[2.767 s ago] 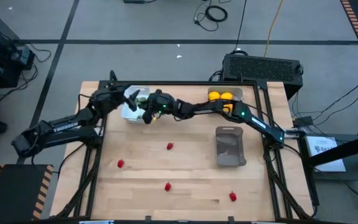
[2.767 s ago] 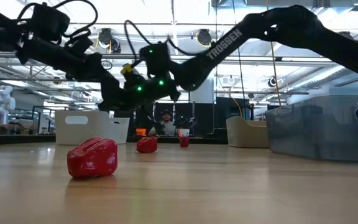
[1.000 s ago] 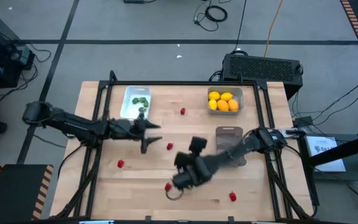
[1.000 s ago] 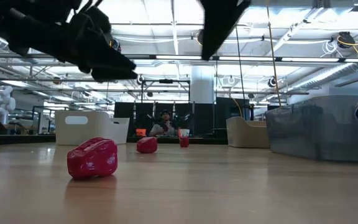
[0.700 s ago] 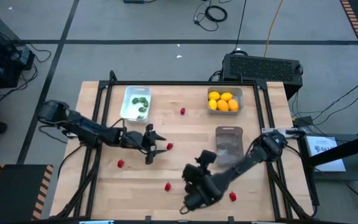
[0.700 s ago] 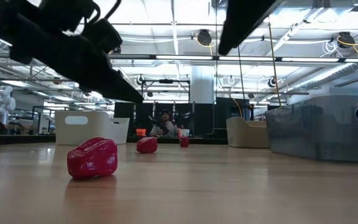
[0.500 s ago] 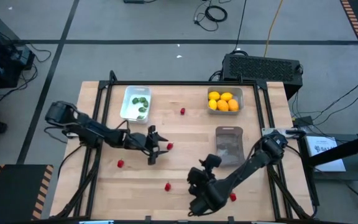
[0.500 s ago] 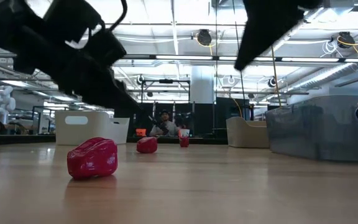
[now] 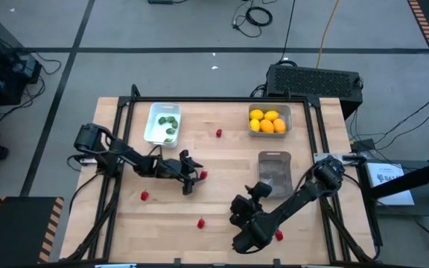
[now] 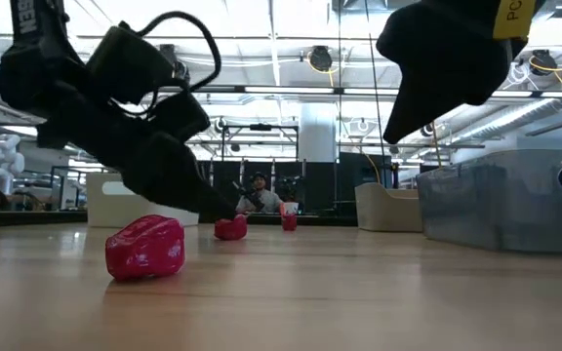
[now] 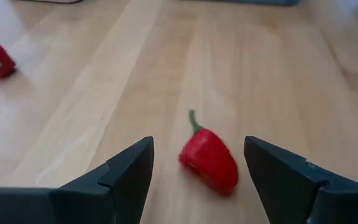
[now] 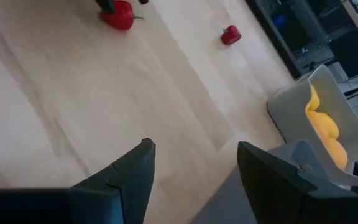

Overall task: Sort produce into baskets
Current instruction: Put the red chili pepper into the black bin

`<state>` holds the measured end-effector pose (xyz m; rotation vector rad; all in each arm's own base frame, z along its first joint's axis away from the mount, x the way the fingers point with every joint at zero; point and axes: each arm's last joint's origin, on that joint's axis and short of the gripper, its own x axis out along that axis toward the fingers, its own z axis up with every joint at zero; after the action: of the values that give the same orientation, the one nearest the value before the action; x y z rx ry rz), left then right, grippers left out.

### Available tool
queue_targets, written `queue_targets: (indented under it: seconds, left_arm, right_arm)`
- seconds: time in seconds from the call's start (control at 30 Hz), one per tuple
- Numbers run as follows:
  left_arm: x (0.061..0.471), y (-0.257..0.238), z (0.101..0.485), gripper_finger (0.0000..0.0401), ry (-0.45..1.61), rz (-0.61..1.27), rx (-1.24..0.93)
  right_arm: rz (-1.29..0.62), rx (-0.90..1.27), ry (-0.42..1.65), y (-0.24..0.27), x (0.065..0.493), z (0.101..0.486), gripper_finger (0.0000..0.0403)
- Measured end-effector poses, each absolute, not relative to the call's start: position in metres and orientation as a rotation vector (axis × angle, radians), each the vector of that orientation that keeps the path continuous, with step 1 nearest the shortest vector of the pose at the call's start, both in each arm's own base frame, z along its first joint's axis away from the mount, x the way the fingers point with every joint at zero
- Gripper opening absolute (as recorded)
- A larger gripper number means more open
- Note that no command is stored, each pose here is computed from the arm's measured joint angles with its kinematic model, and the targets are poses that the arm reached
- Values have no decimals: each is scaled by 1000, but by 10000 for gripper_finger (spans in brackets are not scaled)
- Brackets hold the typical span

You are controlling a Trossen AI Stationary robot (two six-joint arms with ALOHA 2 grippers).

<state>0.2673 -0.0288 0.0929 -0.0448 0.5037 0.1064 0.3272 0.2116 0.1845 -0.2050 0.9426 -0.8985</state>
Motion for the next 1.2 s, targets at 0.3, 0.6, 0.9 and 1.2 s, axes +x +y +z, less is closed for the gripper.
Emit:
queue_targets:
  seconds: [0.3, 0.6, 0.9, 1.2]
  left_arm:
    - [276, -25, 77, 258, 549, 152, -106]
    - [284, -26, 72, 246, 553, 157, -89]
    - [284, -26, 73, 165, 558, 149, -79]
    - [326, -35, 104, 129, 429, -23, -60]
  right_arm:
    - [-894, -207, 935, 209, 324, 185, 217]
    - [-892, -202, 932, 210, 325, 185, 217]
    - [-886, -203, 940, 210, 325, 186, 217]
    - [-747, -149, 986, 209, 307, 236, 217]
